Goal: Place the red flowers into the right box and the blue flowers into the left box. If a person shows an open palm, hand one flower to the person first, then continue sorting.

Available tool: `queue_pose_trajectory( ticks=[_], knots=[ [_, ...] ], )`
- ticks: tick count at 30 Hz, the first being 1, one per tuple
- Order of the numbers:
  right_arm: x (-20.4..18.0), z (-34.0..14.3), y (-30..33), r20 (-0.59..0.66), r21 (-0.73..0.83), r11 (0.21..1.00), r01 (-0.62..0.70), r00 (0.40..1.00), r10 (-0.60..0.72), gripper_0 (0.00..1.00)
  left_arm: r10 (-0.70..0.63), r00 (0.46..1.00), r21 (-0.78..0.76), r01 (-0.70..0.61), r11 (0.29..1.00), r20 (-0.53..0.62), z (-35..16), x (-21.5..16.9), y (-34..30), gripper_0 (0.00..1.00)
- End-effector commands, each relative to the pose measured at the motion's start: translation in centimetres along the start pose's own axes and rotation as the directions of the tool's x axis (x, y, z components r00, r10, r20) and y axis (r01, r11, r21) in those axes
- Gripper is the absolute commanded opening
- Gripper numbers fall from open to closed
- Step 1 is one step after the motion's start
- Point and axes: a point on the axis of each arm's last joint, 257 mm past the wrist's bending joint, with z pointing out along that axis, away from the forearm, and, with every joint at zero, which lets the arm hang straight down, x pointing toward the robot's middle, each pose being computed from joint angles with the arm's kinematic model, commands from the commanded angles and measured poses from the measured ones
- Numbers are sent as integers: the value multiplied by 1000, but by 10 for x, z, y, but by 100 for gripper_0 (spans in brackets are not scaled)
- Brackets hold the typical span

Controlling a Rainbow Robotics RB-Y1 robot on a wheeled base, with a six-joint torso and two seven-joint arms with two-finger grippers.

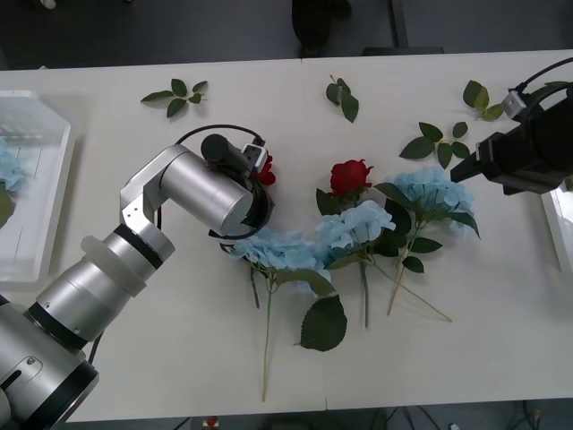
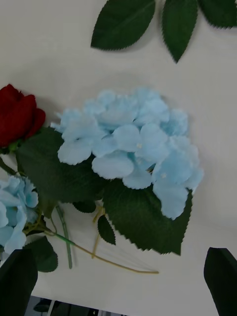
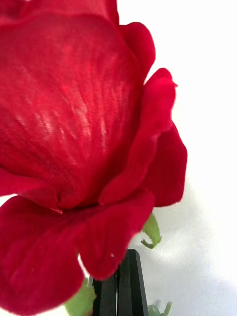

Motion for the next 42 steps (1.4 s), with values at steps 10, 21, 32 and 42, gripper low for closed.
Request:
queue_pose_trajectory(
  ticks=[10, 21, 32, 42],
  knots=[
    [49, 15, -4, 60, 78, 990, -114, 992, 109, 99, -73, 981, 225, 32, 974, 179, -143, -131, -27, 0],
    [52, 17, 9, 21, -13, 994, 109, 994, -108, 98, -143, 911, 340, 3, 940, 387, -270, -179, -32, 0],
    [52, -17, 79, 77, -372, 881, 293, 955, -285, 99, -237, 760, 339, 23, 940, 605, -329, -188, -45, 0],
    [43, -61, 115, 146, -600, 725, 340, 937, -318, 99, -269, 729, 334, 58, 941, 630, -328, -188, -39, 0]
  ],
)
